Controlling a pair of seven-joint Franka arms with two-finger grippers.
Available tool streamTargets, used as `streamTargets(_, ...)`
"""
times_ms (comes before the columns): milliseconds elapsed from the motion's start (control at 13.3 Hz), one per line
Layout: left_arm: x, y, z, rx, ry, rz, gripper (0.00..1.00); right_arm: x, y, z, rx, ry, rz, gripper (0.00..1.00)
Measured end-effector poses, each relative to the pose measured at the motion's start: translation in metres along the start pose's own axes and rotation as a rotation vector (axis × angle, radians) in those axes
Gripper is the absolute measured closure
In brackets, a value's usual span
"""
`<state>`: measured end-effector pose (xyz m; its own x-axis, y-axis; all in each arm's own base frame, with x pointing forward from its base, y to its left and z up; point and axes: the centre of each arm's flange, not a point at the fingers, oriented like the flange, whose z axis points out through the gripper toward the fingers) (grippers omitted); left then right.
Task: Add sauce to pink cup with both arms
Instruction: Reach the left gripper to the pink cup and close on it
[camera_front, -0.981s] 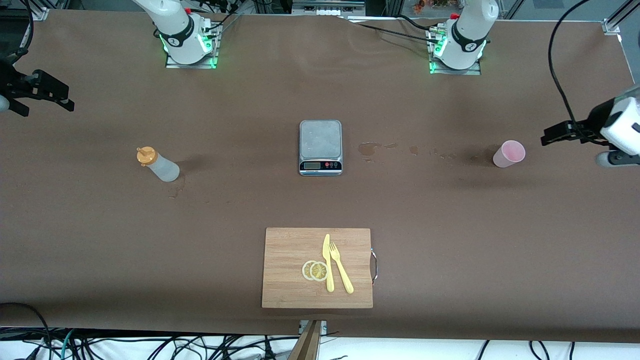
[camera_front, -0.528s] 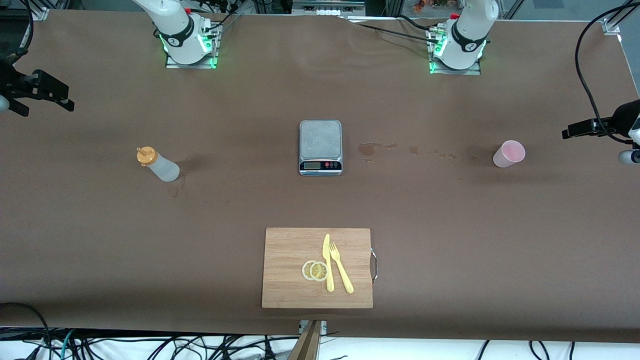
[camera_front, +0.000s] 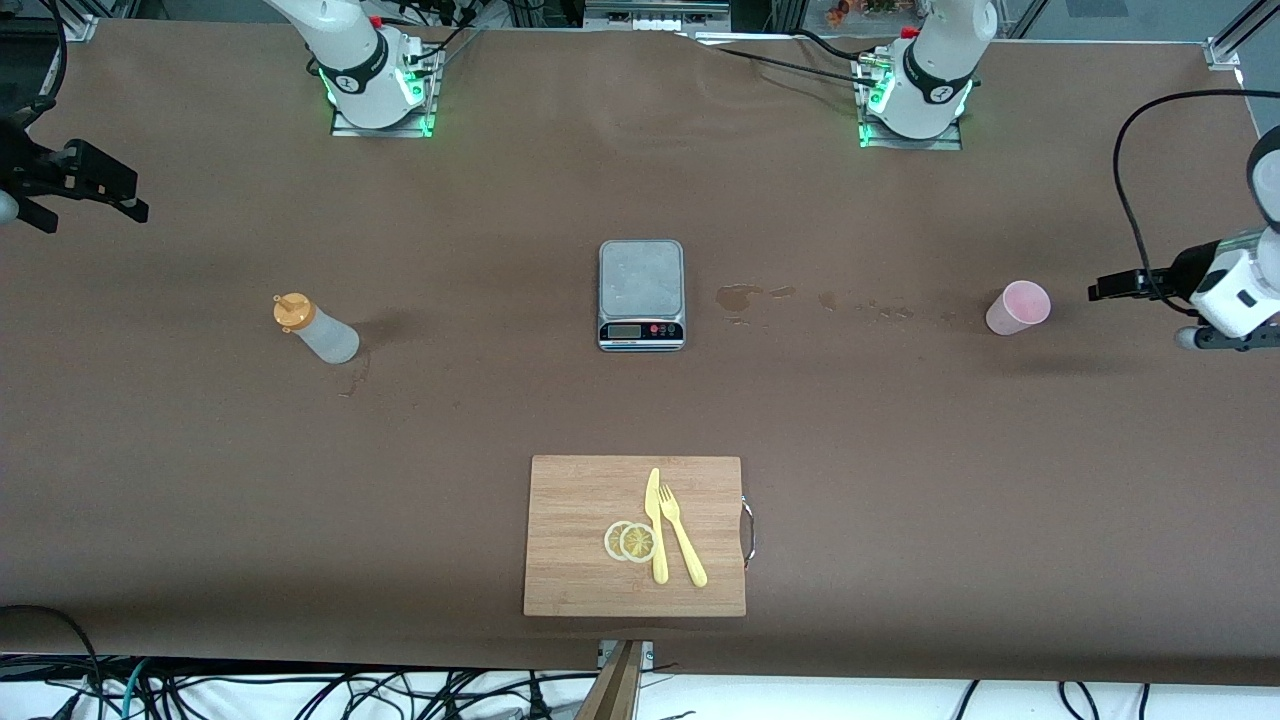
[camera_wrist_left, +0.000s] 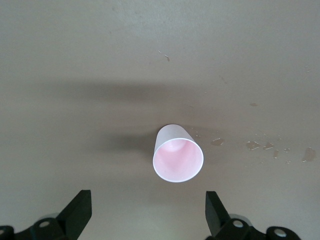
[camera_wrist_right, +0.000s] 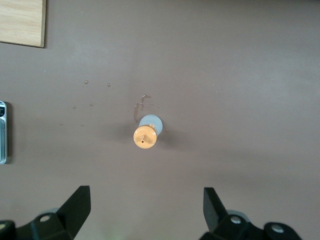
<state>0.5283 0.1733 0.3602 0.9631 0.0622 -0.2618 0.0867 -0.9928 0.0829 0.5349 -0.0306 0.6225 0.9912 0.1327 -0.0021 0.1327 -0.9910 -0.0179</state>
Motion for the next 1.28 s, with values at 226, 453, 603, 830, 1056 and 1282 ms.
streamTargets(226,0.012,-0.002,0.020,0.000,0.013,-0.002,0.00,0.000,0.000,0.000,0.000,0.002,0.000,0.00)
streamTargets(453,0.020,-0.004,0.045,-0.002,0.024,-0.005,0.00,0.000,0.000,0.000,0.000,0.002,0.000,0.00)
streamTargets(603,0.018,-0.004,0.066,-0.002,0.019,-0.005,0.00,0.000,0.000,0.000,0.000,0.002,0.000,0.00)
streamTargets(830,0.007,-0.002,0.098,-0.006,-0.001,-0.005,0.00,0.000,-0.001,0.000,0.000,0.002,-0.001,0.00)
streamTargets(1056,0.000,-0.002,0.122,0.002,0.024,0.007,0.00,0.000,-0.001,0.000,0.000,0.001,-0.002,0.00)
streamTargets(1282,-0.010,-0.004,0.140,-0.002,0.012,0.012,0.04,0.000,-0.001,0.000,0.000,0.001,-0.002,0.00)
